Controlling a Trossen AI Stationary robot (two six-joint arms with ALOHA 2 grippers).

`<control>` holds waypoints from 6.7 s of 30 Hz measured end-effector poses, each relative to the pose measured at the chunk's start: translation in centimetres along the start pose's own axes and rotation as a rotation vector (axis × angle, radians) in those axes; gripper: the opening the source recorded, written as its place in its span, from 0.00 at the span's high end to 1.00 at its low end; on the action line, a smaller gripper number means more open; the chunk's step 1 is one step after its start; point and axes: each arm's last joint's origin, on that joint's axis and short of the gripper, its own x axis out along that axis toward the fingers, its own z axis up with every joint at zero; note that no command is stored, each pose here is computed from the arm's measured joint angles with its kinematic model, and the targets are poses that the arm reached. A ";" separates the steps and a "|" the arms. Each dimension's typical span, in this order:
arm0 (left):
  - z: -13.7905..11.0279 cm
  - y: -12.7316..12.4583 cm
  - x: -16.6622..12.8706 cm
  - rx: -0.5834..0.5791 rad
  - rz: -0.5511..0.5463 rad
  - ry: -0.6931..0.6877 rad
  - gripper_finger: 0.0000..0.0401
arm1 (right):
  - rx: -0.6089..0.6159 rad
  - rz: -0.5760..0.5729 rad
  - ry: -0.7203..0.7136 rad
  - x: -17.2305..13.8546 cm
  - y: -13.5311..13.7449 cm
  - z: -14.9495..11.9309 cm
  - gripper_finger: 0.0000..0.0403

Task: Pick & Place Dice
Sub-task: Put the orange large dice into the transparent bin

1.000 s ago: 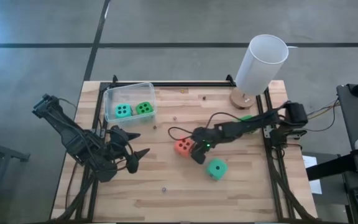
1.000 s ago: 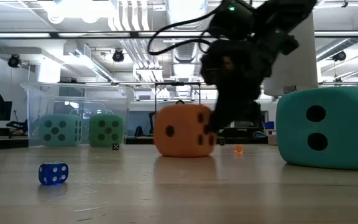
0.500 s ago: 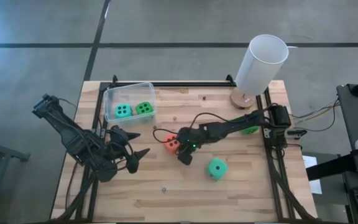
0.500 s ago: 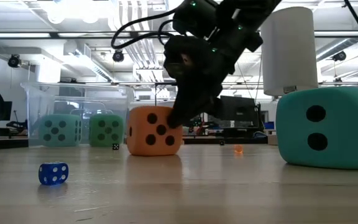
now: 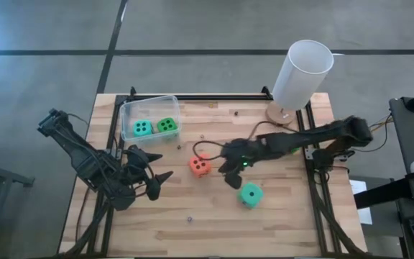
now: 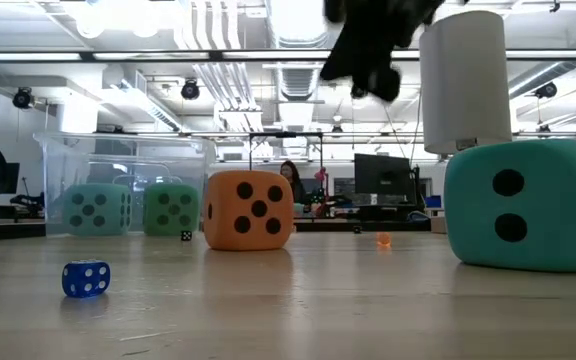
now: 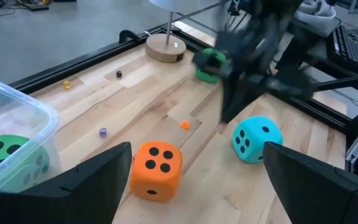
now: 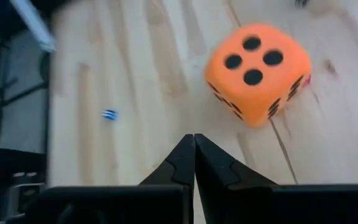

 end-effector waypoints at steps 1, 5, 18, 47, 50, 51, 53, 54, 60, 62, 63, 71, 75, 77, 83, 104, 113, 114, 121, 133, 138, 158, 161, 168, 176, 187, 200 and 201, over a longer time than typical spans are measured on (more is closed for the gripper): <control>0.0 0.0 0.0 0.001 0.000 0.000 0.09 | -0.010 0.005 -0.031 -1.1 0.4 -0.1 0.98; 0.1 0.1 0.1 -0.001 0.008 -0.002 0.07 | -0.047 -0.005 -0.140 -4.8 1.6 -1.3 0.98; 1.2 0.0 1.8 0.193 -0.040 0.066 0.06 | -0.149 -0.065 -0.368 -9.6 3.8 -5.5 0.98; -1.1 -0.5 19.4 0.214 0.073 0.652 0.10 | -0.220 0.007 -0.459 -11.9 4.3 -5.9 0.98; -0.6 -0.1 20.4 0.162 0.086 0.705 0.09 | -0.225 0.013 -0.471 -12.3 4.2 -5.8 0.98; -0.4 0.1 20.8 0.146 0.092 0.717 0.09 | -0.224 0.016 -0.475 -12.5 4.2 -5.8 0.98; -0.1 0.4 21.3 0.122 0.105 0.730 0.09 | -0.222 0.021 -0.483 -12.8 4.2 -5.8 0.98; 0.2 0.5 21.5 0.107 0.113 0.726 0.09 | -0.220 0.025 -0.489 -12.9 4.2 -5.8 0.98; 0.9 1.5 22.1 0.059 0.147 0.725 0.11 | -0.220 0.043 -0.520 -14.0 4.0 -5.7 0.98; 1.0 1.8 22.1 0.058 0.155 0.730 0.12 | -0.216 0.048 -0.528 -14.3 4.0 -5.7 0.98; 1.0 1.8 22.2 0.058 0.156 0.731 0.12 | -0.213 0.051 -0.531 -14.4 4.0 -5.7 0.98; 0.9 1.9 22.3 0.064 0.158 0.734 0.14 | -0.214 0.050 -0.528 -14.4 4.0 -5.7 0.98; 0.9 1.9 22.3 0.066 0.157 0.734 0.13 | -0.220 0.038 -0.510 -13.9 4.0 -5.8 0.98; 0.9 1.9 22.3 0.066 0.158 0.734 0.13 | -0.222 0.034 -0.503 -13.6 4.0 -5.8 0.98; 0.9 1.9 22.4 0.106 0.142 0.737 0.12 | -0.364 -0.025 -0.474 -12.4 4.1 -5.8 0.98; 0.9 1.9 22.4 0.115 0.139 0.739 0.11 | -0.396 0.043 -0.596 -17.5 2.4 -7.0 0.98; 0.9 1.9 22.4 0.115 0.139 0.739 0.14 | -0.317 0.128 -0.731 -16.2 0.3 -9.7 0.98; 0.9 1.9 22.4 0.115 0.139 0.739 0.14 | -0.316 0.133 -0.743 -16.2 0.2 -9.8 0.98; 0.9 1.9 22.3 0.114 0.139 0.738 0.12 | -0.318 0.136 -0.755 -16.4 0.1 -9.9 0.98; 0.9 2.0 22.3 0.114 0.139 0.738 0.11 | -0.317 0.133 -0.748 -16.3 0.1 -9.8 0.98; 0.9 2.0 22.3 0.115 0.139 0.738 0.13 | -0.319 0.130 -0.743 -16.1 0.2 -9.8 0.98; 0.9 1.9 22.3 0.114 0.136 0.742 0.11 | -0.339 0.098 -0.686 -14.5 0.5 -9.7 0.98; 0.9 1.9 22.3 0.114 0.136 0.742 0.11 | -0.342 0.093 -0.676 -14.2 0.5 -9.7 0.98; 0.9 2.0 22.3 0.136 0.128 0.742 0.13 | -0.352 0.078 -0.649 -13.4 0.7 -9.7 0.98; 0.9 1.9 22.3 0.120 0.111 0.759 0.13 | -0.518 -0.001 -0.621 -12.2 0.8 -9.8 0.98; 0.9 1.9 22.3 0.093 0.119 0.759 0.13 | -0.462 0.036 -0.666 -15.4 -0.2 -10.3 0.98; 0.9 1.9 22.3 0.093 0.119 0.759 0.14 | -0.458 0.090 -0.649 -18.6 -2.7 -12.7 0.98; 0.9 1.9 22.3 0.092 0.119 0.759 0.14 | -0.458 0.094 -0.651 -18.5 -2.9 -13.0 0.98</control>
